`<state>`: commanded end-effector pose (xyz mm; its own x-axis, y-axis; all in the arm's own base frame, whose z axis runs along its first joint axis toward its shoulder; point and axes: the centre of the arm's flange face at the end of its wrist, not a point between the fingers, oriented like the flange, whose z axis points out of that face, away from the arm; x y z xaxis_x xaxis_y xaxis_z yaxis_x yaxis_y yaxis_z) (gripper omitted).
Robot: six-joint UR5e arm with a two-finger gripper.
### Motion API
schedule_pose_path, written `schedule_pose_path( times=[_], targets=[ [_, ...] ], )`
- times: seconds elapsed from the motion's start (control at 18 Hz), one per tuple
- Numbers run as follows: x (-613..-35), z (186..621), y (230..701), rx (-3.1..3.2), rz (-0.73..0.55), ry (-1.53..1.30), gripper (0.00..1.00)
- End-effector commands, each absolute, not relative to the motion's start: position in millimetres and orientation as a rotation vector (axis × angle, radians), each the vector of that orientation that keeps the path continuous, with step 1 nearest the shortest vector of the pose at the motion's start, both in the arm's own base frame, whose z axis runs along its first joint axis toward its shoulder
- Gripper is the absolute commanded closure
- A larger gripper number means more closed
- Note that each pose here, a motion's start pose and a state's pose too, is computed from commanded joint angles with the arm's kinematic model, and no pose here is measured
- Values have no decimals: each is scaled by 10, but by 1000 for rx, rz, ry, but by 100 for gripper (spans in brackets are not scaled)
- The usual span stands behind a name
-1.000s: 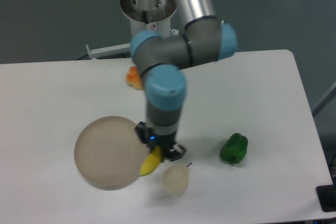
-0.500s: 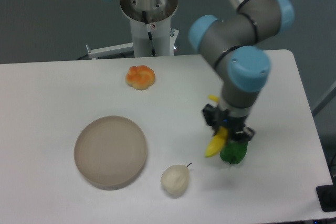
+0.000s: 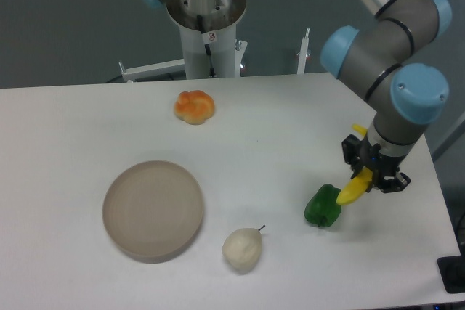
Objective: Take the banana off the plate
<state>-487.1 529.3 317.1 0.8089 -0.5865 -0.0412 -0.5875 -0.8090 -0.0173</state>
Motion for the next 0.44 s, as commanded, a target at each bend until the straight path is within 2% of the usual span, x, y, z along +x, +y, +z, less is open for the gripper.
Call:
schedule_pose_path(
  times=[0.44],
  targets=[
    [-4877,3160,5303,-2956,53,957,100]
  ],
)
